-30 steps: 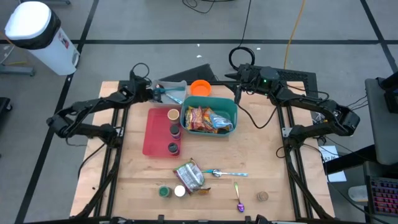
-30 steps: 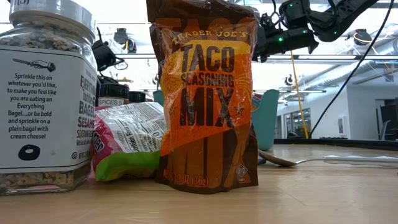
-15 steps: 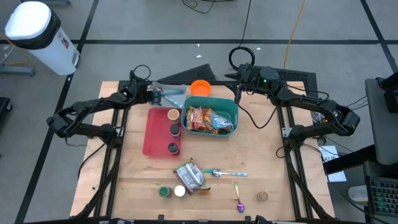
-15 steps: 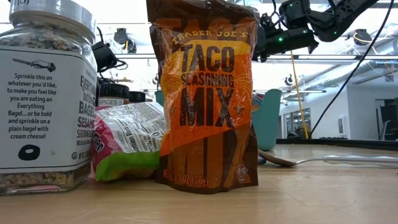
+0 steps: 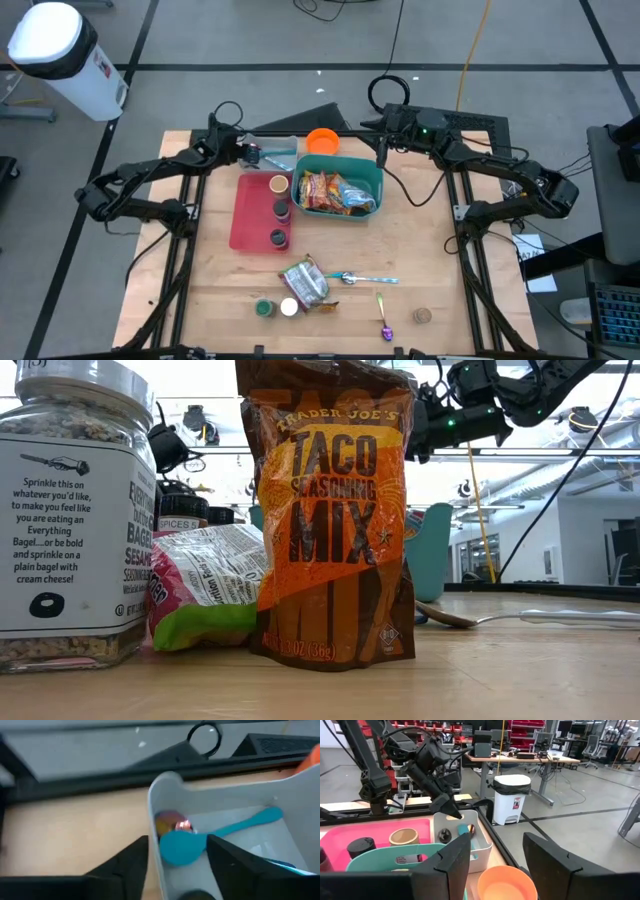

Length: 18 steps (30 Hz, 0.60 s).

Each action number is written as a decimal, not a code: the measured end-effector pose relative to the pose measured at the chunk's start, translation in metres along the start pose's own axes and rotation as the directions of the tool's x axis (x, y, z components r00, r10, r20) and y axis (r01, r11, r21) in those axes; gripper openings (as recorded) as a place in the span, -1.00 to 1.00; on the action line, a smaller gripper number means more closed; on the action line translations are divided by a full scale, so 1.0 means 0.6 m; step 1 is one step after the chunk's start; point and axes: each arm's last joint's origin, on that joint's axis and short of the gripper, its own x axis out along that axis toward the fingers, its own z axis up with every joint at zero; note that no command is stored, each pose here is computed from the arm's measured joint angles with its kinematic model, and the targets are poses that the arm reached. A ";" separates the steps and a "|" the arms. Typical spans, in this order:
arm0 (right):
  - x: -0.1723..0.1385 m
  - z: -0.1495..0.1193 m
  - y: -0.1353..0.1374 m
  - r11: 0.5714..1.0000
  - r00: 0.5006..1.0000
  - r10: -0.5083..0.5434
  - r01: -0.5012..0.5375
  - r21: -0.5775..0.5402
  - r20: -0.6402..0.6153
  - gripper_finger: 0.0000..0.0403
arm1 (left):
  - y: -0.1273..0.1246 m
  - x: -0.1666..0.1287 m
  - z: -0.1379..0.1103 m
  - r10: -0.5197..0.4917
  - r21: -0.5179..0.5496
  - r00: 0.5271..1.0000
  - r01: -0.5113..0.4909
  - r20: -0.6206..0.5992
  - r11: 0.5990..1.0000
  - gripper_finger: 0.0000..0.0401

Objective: Pick & Place Food Item
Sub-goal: Put the violet spoon into the gray bin

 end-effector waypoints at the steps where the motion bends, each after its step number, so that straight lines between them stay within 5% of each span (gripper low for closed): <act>1: 0.001 0.000 0.002 1.000 1.000 0.004 -0.004 0.001 -0.003 -0.12 | 0.001 -0.003 0.004 -0.009 0.040 1.000 0.008 0.020 0.999 0.08; 7: -0.016 0.014 0.016 0.999 1.000 0.025 -0.025 0.040 -0.015 -0.11 | 0.010 -0.068 0.040 -0.096 0.124 0.976 0.072 0.196 0.990 0.31; 11: -0.034 0.036 0.057 0.992 0.994 0.106 -0.106 0.066 -0.005 -0.12 | 0.013 -0.136 0.049 -0.252 0.190 0.921 0.201 0.296 0.961 0.38; 15: -0.036 0.049 0.141 0.961 0.961 0.277 -0.277 -0.001 0.009 -0.11 | 0.010 -0.186 0.037 -0.468 0.341 0.830 0.364 0.303 0.867 0.40; 18: -0.040 0.047 0.218 0.949 0.949 0.312 -0.313 -0.044 -0.039 -0.09 | 0.009 -0.214 0.029 -0.573 0.401 0.762 0.444 0.303 0.802 0.40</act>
